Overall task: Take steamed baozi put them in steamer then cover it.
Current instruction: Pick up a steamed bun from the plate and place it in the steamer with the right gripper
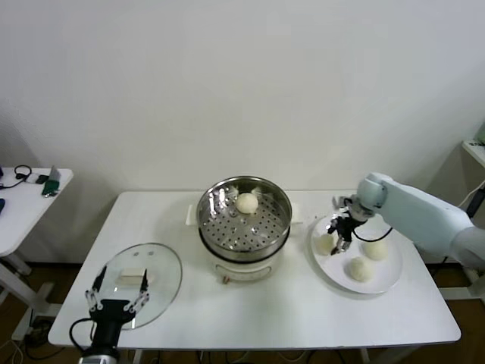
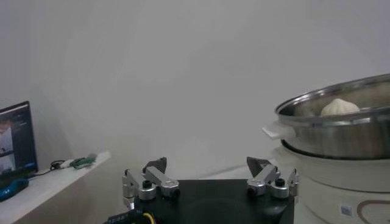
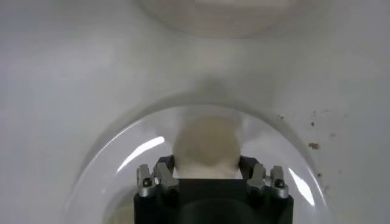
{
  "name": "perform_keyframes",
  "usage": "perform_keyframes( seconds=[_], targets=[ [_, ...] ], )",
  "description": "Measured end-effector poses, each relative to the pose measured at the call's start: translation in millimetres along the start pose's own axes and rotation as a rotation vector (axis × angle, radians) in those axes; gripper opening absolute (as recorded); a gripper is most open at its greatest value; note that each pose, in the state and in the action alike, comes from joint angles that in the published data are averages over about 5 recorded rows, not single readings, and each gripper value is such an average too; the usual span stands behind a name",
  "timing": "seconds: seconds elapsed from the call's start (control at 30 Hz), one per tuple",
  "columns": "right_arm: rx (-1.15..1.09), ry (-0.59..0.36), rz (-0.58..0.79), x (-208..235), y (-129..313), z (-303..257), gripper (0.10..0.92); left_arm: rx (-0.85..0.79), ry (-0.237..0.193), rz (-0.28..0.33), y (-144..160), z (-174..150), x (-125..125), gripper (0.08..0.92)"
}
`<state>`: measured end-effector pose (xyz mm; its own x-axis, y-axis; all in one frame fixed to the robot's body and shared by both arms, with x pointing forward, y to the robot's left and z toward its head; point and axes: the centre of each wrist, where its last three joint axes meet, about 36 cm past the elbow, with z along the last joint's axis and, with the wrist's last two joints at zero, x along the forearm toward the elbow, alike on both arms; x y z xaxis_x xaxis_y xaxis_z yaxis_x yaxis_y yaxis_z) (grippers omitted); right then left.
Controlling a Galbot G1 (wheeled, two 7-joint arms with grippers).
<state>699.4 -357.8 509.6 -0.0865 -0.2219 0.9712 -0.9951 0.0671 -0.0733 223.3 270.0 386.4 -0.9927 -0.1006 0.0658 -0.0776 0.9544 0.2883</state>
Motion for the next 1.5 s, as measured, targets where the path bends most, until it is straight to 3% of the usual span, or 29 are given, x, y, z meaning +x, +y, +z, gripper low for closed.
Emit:
perform_keyframes(
  seconds=[0.43,0.7,1.0,1.5],
  targets=[
    [0.045,-0.069,0.115,150,-35,-73,0.696,0.02,-0.036,0.011,-11,-12,-4,0.823],
    [0.108,-0.091,0.129,197,-37,-152,0.696,0.022,-0.049,0.023,-15,-17,-2,0.823],
    [0.183,-0.084,0.109,180,-31,-242,0.701,0.022,-0.05,0.022,-17,-16,-1,0.823],
    [0.265,-0.078,0.022,72,-6,-333,0.705,0.014,-0.04,0.018,-14,-12,-3,0.823]
  ],
)
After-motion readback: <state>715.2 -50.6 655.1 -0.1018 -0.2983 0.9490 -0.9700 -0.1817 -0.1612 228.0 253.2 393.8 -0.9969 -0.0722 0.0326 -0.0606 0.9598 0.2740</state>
